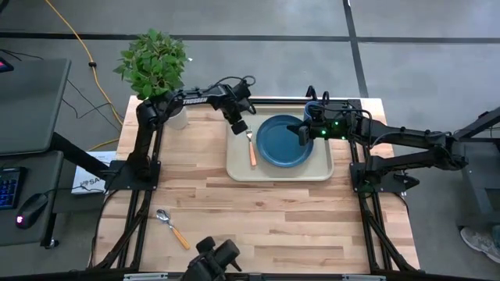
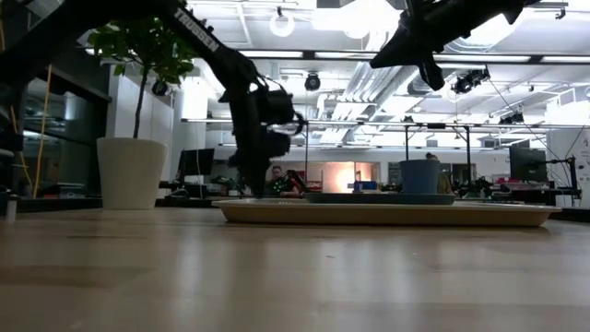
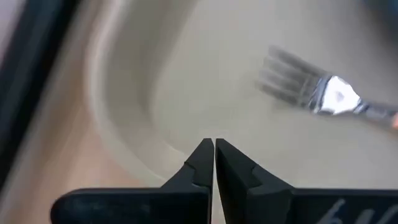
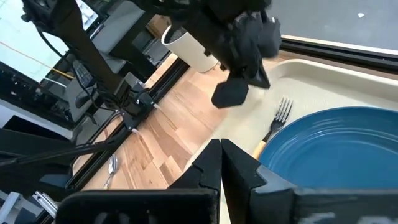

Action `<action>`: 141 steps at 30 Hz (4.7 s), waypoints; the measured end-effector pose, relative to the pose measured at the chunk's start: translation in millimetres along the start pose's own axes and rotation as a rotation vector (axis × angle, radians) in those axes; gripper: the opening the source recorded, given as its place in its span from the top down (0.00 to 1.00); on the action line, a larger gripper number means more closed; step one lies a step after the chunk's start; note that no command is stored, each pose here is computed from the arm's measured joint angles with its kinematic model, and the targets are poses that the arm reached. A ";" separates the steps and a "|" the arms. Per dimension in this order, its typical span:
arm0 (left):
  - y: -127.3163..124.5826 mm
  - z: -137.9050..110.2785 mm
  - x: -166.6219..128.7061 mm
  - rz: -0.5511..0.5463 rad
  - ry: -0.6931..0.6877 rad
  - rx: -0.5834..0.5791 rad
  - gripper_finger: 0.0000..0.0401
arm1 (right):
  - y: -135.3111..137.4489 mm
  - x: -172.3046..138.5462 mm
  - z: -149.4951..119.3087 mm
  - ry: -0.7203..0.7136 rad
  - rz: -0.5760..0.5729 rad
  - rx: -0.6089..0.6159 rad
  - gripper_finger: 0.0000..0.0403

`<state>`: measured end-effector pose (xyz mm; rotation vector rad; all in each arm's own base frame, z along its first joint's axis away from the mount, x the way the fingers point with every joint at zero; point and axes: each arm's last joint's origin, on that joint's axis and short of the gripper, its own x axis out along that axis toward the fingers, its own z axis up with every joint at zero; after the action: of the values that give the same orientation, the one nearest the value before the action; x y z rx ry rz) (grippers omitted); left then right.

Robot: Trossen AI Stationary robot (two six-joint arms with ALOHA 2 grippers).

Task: Pick and place plate/cup/fork/spoon on tray
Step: Put the brown fork on the gray serving tray to the left of the blue plate, then put the brown spoon on the gray serving tray to the left of the brown fork

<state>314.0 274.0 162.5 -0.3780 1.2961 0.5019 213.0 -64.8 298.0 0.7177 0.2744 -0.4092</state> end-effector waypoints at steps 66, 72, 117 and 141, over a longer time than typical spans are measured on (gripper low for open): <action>-143.8 -129.9 -230.1 -0.680 -1.258 -0.127 1.00 | 2.3 -0.8 1.6 -0.003 0.044 -0.211 1.00; -140.9 -144.4 -231.6 -0.678 -1.227 -0.125 0.99 | 4.3 -1.0 4.1 -0.030 0.062 -0.211 1.00; -311.9 -362.6 -66.5 -0.215 0.218 0.971 0.48 | -2.6 -0.6 -0.5 -0.013 -0.058 -0.095 1.00; -281.7 -298.5 -107.0 -0.257 0.049 0.822 0.99 | -5.4 -0.8 -4.0 0.029 -0.082 -0.157 1.00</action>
<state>206.3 -135.1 192.6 0.1364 1.3612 -0.2724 209.5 -65.5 292.3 0.5595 0.3597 -0.4502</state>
